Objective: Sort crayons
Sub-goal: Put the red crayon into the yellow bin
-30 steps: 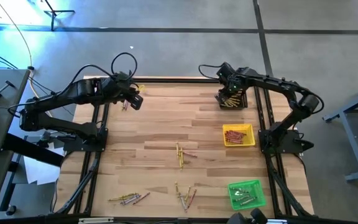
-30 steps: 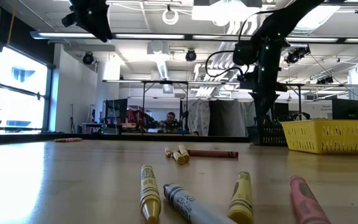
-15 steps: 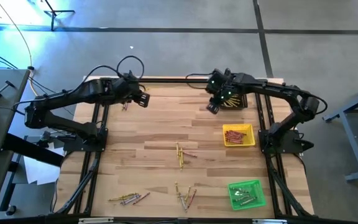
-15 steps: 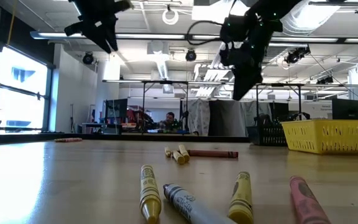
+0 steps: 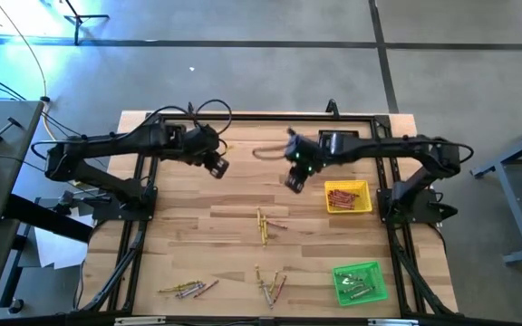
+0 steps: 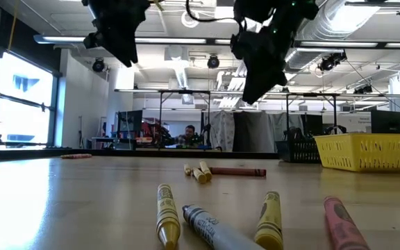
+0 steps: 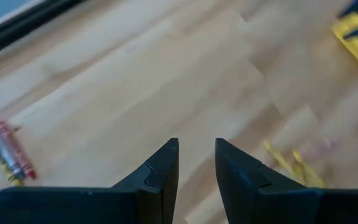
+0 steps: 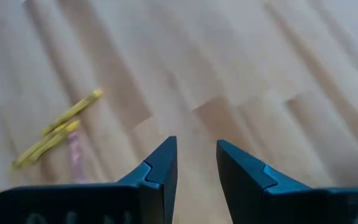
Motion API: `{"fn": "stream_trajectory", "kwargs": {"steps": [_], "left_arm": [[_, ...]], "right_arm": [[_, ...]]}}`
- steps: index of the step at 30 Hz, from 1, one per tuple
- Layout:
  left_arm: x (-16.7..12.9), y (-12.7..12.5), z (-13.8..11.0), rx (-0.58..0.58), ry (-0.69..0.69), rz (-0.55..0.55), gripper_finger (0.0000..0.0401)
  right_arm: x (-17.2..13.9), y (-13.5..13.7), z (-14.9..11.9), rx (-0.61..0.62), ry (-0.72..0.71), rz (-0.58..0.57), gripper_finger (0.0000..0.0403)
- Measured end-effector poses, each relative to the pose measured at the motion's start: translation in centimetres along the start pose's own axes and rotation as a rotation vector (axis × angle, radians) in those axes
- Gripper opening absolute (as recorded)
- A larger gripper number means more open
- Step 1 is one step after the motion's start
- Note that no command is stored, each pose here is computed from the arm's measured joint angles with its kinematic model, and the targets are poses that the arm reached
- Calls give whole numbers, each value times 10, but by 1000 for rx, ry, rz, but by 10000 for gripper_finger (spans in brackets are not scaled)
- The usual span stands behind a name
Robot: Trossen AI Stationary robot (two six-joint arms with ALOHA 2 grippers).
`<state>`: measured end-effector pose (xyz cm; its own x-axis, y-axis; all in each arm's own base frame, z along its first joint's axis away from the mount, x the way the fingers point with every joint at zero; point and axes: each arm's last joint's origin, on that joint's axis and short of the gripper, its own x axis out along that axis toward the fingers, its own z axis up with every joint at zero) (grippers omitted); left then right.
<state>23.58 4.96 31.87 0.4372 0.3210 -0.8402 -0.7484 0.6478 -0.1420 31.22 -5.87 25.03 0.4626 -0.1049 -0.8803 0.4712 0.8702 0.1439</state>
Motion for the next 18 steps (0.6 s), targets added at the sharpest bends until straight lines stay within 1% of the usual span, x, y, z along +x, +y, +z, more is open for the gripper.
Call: {"fn": "stream_trajectory", "kwargs": {"steps": [3,6,9,13,16,18], "left_arm": [[-6,-4,-6,100,49,-97,90],[-12,-10,-12,182,84,-172,90],[-19,-15,-18,254,78,-206,90],[-24,-21,-24,316,68,-236,90],[-25,-24,-26,346,58,-247,90],[-25,-25,-26,368,53,-249,90]], "right_arm": [[-1,24,-10,-62,15,47,98],[-3,49,-20,-81,24,98,98],[2,74,-31,-74,31,140,98],[25,104,-45,-56,46,150,98],[44,116,-53,-92,64,156,98],[53,118,-54,-114,72,159,98]]}}
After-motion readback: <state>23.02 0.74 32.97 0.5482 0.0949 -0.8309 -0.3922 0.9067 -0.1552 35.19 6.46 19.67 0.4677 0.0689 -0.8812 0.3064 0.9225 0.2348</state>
